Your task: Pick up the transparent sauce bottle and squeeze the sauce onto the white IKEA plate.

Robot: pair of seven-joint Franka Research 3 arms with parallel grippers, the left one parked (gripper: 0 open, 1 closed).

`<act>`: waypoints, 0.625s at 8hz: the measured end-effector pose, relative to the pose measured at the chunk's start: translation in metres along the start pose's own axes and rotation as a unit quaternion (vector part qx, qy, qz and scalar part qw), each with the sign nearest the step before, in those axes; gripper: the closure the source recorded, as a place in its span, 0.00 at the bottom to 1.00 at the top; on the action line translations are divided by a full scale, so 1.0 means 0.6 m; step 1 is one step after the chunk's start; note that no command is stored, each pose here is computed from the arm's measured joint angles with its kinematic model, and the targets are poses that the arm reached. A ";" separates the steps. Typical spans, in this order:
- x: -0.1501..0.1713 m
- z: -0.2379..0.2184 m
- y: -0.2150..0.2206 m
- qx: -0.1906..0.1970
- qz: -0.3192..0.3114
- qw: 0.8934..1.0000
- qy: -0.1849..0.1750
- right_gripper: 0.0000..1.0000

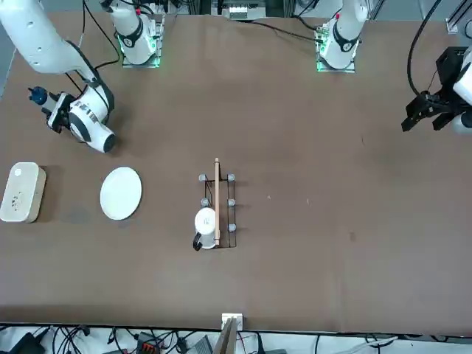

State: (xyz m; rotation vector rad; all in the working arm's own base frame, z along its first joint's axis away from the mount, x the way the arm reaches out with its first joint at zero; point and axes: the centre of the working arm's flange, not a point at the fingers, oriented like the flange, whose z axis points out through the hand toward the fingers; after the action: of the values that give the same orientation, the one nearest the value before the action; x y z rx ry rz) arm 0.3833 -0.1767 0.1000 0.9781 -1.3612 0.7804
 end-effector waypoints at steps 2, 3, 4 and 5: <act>0.008 -0.045 -0.004 0.016 0.002 1.000 -0.001 0.00; 0.016 -0.091 -0.006 0.012 0.003 1.000 -0.015 0.00; 0.034 -0.151 -0.008 -0.003 0.007 0.999 -0.037 0.00; 0.062 -0.217 -0.012 -0.017 0.013 0.998 -0.062 0.00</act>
State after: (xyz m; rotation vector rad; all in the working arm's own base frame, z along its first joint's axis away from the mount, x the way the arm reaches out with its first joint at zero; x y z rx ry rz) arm 0.4479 -0.0653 0.1421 0.9971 -1.4921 0.7248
